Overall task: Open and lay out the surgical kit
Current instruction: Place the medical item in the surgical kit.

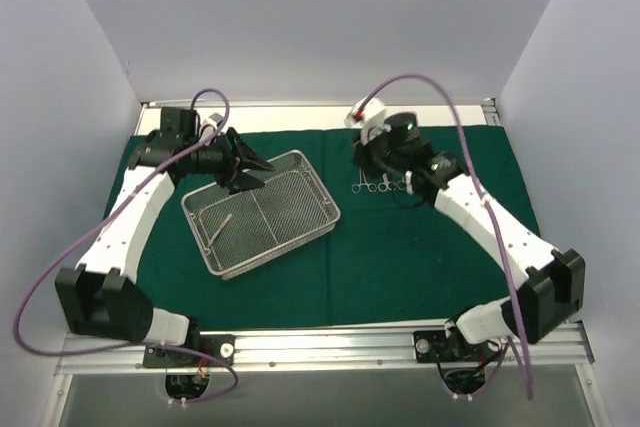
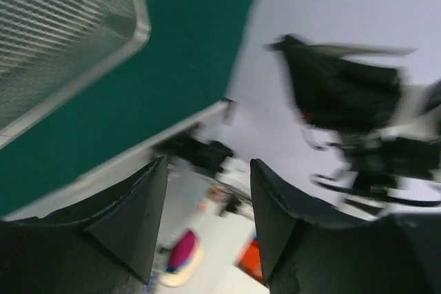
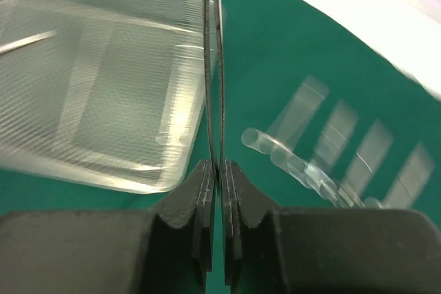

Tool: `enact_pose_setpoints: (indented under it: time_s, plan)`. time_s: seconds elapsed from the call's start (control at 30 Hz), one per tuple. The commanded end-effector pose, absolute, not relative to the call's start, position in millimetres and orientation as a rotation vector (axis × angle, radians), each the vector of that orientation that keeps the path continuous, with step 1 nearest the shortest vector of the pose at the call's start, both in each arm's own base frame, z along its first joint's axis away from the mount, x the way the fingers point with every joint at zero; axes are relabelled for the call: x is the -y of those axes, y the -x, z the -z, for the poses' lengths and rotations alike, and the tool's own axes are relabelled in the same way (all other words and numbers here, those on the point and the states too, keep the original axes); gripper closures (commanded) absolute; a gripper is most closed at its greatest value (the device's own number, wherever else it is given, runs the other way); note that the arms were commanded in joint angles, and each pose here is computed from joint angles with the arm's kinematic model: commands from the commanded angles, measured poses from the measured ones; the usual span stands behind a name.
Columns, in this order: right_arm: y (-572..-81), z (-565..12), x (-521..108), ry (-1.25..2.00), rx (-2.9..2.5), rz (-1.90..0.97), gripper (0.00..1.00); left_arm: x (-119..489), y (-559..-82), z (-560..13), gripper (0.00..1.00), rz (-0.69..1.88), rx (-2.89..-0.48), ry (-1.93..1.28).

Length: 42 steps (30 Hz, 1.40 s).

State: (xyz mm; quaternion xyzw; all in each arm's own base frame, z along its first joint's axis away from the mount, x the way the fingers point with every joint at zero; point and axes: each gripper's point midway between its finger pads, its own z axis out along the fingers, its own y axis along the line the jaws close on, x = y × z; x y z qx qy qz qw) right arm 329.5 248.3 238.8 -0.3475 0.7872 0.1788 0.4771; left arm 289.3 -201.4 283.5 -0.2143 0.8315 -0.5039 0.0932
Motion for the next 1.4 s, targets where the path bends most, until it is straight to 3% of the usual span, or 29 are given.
enact_pose_setpoints:
  time_s: [0.0, 0.2, 0.6, 0.8, 1.37]
  plan:
    - [-366, -217, -151, 0.339, -2.239, -0.168, 1.00, 162, -286, -239, 0.41, 0.986, -2.690, 0.330]
    - [-394, -165, -29, 0.029, -2.560, 0.113, 1.00, 122, -310, -199, 0.43, 0.459, -2.770, 0.143]
    - [-432, -81, 63, -0.077, -2.783, 0.423, 1.00, 113, -324, -151, 0.44, 0.359, -2.792, 0.012]
    - [-456, -69, 68, -0.081, -2.782, 0.437, 1.00, 105, -324, -148, 0.43, 0.335, -2.801, -0.030]
    - [-456, -25, 53, -0.023, -2.852, 0.399, 1.00, 91, -319, -128, 0.42, 0.225, -2.891, -0.018]
